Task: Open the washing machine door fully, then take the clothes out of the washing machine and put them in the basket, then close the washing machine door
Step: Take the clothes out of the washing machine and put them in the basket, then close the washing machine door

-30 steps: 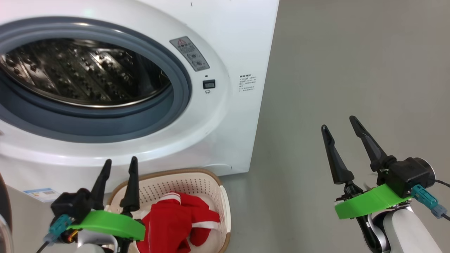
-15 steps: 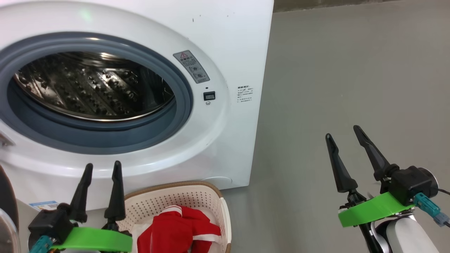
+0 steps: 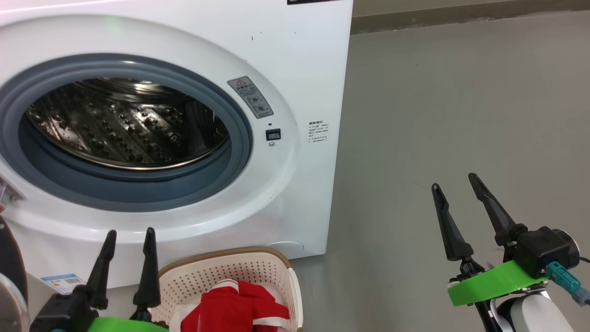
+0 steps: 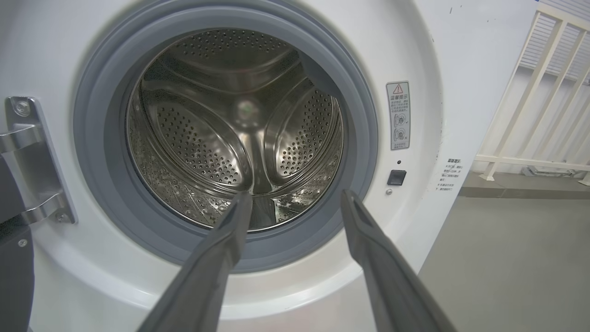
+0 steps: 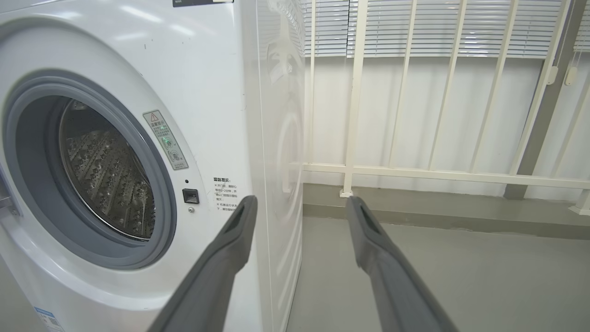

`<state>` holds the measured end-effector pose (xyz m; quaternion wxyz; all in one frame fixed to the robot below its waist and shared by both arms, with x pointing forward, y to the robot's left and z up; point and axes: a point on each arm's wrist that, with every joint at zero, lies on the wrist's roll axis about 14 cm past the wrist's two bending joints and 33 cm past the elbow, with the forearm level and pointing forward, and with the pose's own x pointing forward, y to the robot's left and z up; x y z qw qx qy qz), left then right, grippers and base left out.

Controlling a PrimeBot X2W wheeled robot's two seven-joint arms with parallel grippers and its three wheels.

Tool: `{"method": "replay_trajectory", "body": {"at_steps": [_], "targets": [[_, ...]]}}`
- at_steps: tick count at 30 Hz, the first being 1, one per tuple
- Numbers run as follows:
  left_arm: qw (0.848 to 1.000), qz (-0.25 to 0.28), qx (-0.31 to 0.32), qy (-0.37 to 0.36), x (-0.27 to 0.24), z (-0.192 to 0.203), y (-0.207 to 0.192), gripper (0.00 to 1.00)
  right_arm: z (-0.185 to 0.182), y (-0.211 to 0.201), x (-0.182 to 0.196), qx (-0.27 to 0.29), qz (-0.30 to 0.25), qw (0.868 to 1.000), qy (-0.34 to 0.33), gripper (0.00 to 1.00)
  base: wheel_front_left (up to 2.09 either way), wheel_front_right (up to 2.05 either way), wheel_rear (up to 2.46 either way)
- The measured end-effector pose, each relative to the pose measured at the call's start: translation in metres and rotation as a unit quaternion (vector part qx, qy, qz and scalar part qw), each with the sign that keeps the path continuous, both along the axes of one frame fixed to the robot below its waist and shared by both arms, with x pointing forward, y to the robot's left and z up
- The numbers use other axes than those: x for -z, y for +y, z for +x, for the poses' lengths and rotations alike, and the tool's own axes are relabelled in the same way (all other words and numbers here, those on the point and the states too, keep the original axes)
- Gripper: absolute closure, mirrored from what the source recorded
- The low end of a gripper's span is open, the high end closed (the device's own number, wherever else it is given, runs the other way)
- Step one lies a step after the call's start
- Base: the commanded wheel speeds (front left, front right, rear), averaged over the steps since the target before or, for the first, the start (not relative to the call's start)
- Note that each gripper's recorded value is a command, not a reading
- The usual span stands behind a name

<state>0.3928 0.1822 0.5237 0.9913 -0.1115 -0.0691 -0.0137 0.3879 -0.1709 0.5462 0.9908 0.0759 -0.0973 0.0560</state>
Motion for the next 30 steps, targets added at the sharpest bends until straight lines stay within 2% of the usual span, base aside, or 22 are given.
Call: {"method": "replay_trajectory", "body": {"at_steps": [30], "targets": [[1.0,0.006,-0.011,0.009,0.0051,-0.0075,0.0049,0.0,-0.007,-0.0008,0.0025,0.002,0.0,1.0,0.003,0.0,-0.01,0.01,0.0]]}}
